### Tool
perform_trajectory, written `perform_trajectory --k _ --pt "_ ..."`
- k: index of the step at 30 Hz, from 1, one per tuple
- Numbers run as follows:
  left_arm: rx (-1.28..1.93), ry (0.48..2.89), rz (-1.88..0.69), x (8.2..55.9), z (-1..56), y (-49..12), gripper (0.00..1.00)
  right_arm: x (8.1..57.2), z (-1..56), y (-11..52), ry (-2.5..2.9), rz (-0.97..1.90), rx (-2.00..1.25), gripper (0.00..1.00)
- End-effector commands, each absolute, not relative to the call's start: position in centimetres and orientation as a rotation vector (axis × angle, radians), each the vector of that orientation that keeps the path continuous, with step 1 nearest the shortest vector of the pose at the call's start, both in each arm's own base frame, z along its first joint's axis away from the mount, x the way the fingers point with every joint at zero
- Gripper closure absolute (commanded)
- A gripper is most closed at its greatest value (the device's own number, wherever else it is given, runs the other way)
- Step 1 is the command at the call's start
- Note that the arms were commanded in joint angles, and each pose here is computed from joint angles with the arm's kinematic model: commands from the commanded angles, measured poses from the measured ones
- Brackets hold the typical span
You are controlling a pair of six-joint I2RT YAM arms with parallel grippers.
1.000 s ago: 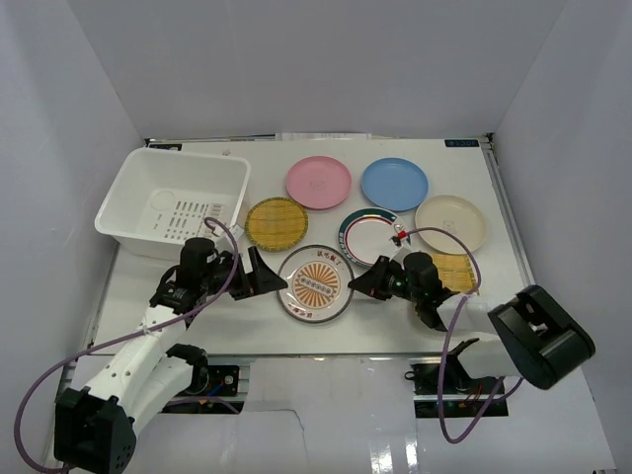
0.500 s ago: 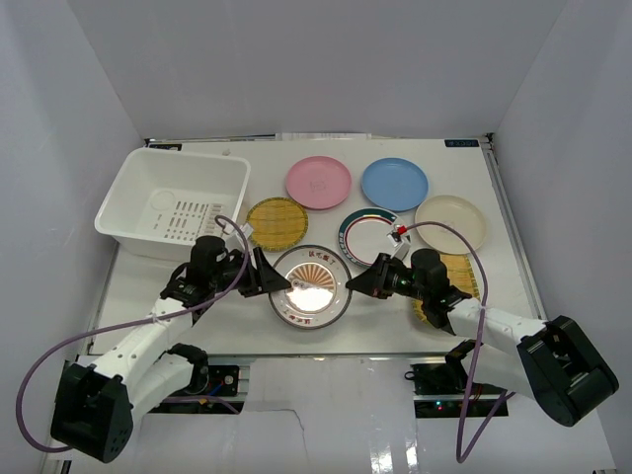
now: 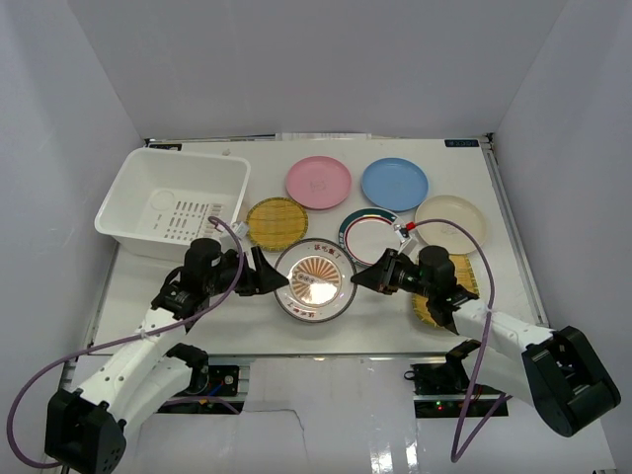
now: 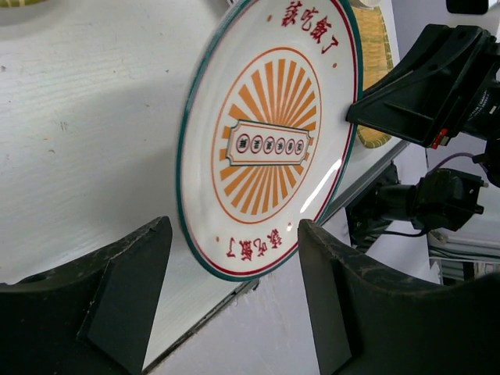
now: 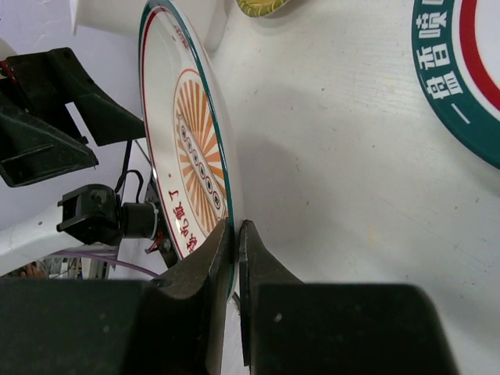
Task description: Place the plates into the plastic bin on the countertop
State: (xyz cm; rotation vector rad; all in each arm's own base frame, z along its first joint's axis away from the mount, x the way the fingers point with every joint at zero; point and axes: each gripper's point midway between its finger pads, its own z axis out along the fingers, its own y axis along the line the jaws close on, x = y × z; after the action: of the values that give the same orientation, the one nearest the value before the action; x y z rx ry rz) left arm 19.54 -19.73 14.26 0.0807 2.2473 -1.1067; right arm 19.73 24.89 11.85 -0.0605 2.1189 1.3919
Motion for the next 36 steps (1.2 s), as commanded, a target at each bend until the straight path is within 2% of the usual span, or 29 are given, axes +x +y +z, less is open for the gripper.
perform_trajectory --k 1,6,9,10,13,14,16,17,18,21,22,24,25,30,32,33,35,36 --pt "0.077 2.228 -1.025 20.0 14.8 -18.9 0.24 20.2 16.8 25.8 1.960 1.487 -0.147 0.92" --pt "0.067 2.272 -1.018 20.4 13.6 -19.1 0.28 20.0 17.5 25.8 1.942 1.496 -0.166 0.92" --pt "0.092 2.254 -1.071 20.5 14.0 -19.9 0.34 19.8 17.5 26.0 1.951 1.513 -0.181 0.92" --pt "0.102 2.248 -1.094 20.5 14.1 -20.2 0.44 19.8 17.6 26.0 1.953 1.517 -0.184 0.92" --pt "0.105 2.219 -1.113 21.0 14.8 -20.6 0.64 19.6 17.5 26.2 1.963 1.531 -0.191 0.92" --pt "0.101 2.213 -1.111 21.1 15.0 -20.6 0.78 19.6 17.4 26.2 1.970 1.531 -0.190 0.91" --pt "0.092 2.181 -1.114 21.7 16.2 -20.8 0.93 19.7 17.3 26.1 1.978 1.522 -0.182 0.82" --pt "0.091 2.162 -1.113 22.1 16.8 -20.8 0.97 19.8 17.2 26.0 1.983 1.516 -0.175 0.75" --pt "0.090 2.142 -1.110 22.5 17.6 -20.9 1.00 19.9 17.1 25.9 1.989 1.506 -0.171 0.59" --pt "0.086 2.062 -1.090 24.5 21.2 -21.2 1.00 20.6 16.7 25.2 2.012 1.443 -0.136 0.41" --pt "0.092 2.003 -1.091 25.3 24.0 -21.4 1.00 20.8 16.7 25.0 2.012 1.431 -0.127 0.38" --pt "0.065 1.983 -1.054 27.0 25.6 -21.4 1.00 21.1 16.9 24.2 2.009 1.383 -0.099 0.31" --pt "0.058 1.922 -1.040 28.0 28.8 -21.4 1.00 21.3 16.8 23.8 2.008 1.355 -0.100 0.27" --pt "-0.095 1.845 -0.823 32.6 33.8 -18.2 1.00 22.3 16.1 21.5 2.007 1.176 -0.045 0.27" --pt "-0.203 1.798 -0.695 34.2 35.7 -15.2 1.00 22.4 15.1 20.8 2.034 1.128 -0.019 0.29" --pt "-0.267 1.787 -0.638 35.4 35.8 -12.8 1.00 22.4 14.2 20.4 2.047 1.100 0.006 0.33" --pt "-0.389 1.775 -0.541 36.7 35.4 -8.9 1.00 22.4 13.3 20.1 2.066 1.080 0.025 0.35" --pt "-0.498 1.753 -0.477 37.4 34.9 -5.2 1.00 22.3 12.5 19.9 2.084 1.064 0.034 0.38"
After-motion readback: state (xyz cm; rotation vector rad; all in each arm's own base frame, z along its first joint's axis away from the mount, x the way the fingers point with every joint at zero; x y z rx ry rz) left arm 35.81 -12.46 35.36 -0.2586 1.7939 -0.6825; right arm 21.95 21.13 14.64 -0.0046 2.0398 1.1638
